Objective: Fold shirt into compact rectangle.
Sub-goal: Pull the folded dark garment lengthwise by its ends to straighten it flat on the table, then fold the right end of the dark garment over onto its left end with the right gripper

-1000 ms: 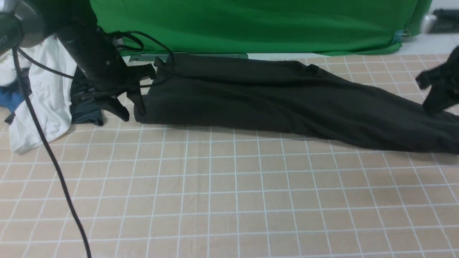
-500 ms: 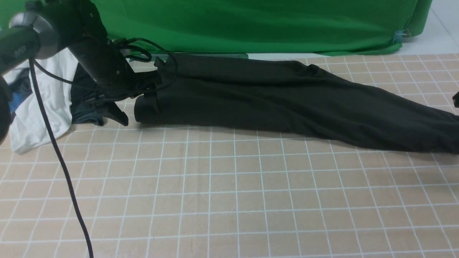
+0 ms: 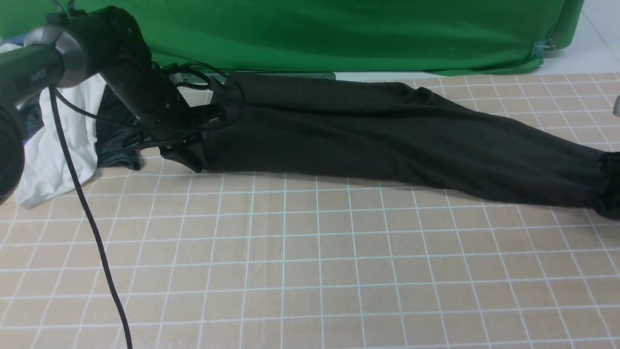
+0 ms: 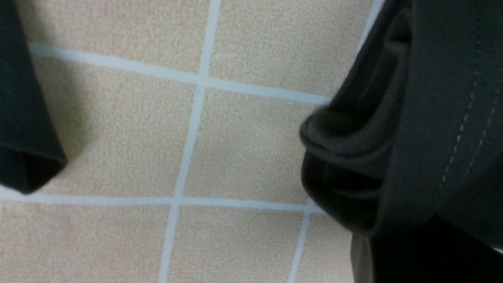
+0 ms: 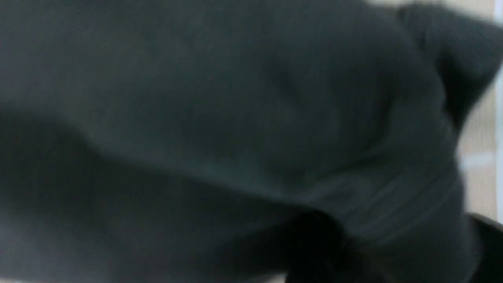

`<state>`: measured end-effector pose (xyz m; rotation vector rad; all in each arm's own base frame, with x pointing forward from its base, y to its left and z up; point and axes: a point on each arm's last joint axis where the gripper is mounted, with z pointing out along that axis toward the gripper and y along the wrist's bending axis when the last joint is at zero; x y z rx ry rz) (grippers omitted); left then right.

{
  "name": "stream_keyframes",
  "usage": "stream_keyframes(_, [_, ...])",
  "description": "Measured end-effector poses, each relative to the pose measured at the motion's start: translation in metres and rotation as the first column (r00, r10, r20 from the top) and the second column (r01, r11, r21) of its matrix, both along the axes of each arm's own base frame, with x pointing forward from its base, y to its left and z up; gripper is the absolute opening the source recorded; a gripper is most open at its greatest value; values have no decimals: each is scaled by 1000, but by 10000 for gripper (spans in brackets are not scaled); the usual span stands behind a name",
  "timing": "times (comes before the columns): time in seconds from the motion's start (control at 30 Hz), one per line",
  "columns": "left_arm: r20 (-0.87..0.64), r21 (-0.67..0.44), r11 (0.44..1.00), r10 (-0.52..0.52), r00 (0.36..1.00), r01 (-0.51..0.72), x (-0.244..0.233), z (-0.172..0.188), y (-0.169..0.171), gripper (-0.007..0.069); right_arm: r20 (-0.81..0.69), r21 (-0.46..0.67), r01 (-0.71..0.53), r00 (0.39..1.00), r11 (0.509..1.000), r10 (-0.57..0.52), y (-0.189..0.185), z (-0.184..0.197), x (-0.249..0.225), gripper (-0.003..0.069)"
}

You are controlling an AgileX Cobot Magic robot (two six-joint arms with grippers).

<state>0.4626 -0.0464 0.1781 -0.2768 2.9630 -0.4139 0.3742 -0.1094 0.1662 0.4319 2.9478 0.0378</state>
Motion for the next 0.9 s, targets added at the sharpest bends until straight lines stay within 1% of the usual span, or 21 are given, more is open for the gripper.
stream_keyframes(0.13, [0,0,1000,0,1000,0,0,0,0,12,69,-17,12,998,1000,-11,-3,-10,10,470])
stream_keyframes(0.23, [0,0,1000,0,1000,0,0,0,0,13,110,-22,20,994,1000,-18,-4,-12,14,446])
stream_keyframes(0.3, [4,0,1000,1,1000,-1,0,0,0,13,133,-15,12,991,1000,-10,-3,-13,17,362])
stream_keyframes(0.33, [9,0,1000,2,1000,-2,1,0,0,13,143,-9,2,990,1000,-1,-2,-12,18,284])
stream_keyframes(0.43, [8,1,1000,1,1000,-1,1,0,0,13,158,-3,-32,987,999,32,-1,-12,19,105])
stream_keyframes(0.47, [2,0,1000,-1,1000,1,0,0,0,13,158,-5,-38,987,999,38,-1,-12,19,89])
stream_keyframes(0.57, [-62,-1,1000,-24,998,24,-7,4,0,13,133,-8,-62,989,998,62,-2,-11,16,85])
stream_keyframes(0.7, [-82,32,998,-47,996,50,-25,20,-1,13,19,-6,-87,996,996,88,-7,1,-5,85])
stream_keyframes(0.8, [-107,39,997,-65,992,70,-46,27,-6,13,-8,-7,-79,997,997,79,-11,7,-19,85])
stream_keyframes(0.83, [-151,49,995,-78,986,86,-63,25,-8,13,-12,-13,-64,998,998,64,-14,14,-32,85])
stream_keyframes(0.9, [-186,67,993,-84,979,98,-79,19,-7,13,0,-26,-43,999,999,43,-19,16,-45,85])
